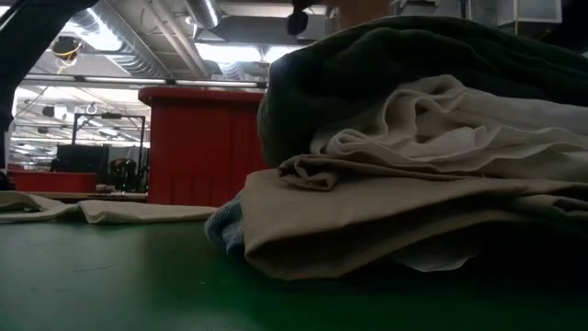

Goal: Fold Laundry from Bin
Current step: Remove the white underwear from the red bin

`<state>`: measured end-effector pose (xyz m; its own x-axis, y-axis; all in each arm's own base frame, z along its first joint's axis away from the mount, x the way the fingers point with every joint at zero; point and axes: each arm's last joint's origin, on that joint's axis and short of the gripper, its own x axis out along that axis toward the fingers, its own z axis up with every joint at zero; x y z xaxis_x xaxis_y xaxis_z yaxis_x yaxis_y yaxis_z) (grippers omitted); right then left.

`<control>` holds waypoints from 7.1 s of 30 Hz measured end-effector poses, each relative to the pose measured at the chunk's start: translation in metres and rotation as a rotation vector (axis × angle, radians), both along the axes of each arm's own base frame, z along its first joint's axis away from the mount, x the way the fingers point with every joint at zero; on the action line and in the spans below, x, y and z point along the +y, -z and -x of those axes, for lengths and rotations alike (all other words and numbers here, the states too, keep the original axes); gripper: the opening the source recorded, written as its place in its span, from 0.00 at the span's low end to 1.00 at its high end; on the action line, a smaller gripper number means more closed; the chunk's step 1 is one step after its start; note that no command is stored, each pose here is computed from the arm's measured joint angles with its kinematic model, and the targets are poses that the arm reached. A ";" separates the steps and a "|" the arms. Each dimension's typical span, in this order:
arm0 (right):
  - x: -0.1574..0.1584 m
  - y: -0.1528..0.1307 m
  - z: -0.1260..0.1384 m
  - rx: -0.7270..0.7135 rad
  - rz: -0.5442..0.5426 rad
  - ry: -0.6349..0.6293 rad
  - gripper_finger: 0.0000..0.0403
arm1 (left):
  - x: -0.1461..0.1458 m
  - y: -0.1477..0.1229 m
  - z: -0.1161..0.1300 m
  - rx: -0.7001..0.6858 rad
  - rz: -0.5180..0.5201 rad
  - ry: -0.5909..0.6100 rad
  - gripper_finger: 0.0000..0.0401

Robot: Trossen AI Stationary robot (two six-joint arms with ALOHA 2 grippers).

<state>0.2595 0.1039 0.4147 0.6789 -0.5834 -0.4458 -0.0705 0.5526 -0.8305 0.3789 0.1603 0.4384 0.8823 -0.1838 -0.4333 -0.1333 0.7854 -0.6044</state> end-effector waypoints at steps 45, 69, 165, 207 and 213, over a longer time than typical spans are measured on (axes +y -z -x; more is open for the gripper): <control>-0.039 -0.064 0.033 -0.404 0.113 0.286 0.02 | -0.015 -0.002 0.002 0.000 -0.386 0.116 0.42; -0.044 -0.070 0.044 -0.431 0.105 0.301 0.02 | -0.154 0.040 -0.025 0.368 -0.667 -0.019 0.42; -0.042 -0.090 0.039 -0.677 -0.012 0.404 0.03 | -0.193 0.129 -0.066 0.130 -0.951 -0.687 0.42; 0.017 -0.090 0.070 -0.731 -0.112 0.261 0.03 | -0.208 0.076 -0.010 0.133 -0.890 -0.250 0.01; 0.048 -0.090 0.094 -0.806 -0.299 0.129 0.03 | -0.229 0.044 0.021 0.006 -0.785 -0.069 0.00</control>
<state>0.1655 0.1522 0.5052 0.7902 -0.6128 -0.0043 0.5550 0.7185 -0.4192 0.3580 -0.0685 0.3946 0.8779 0.2330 -0.4184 -0.1985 0.9721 0.1250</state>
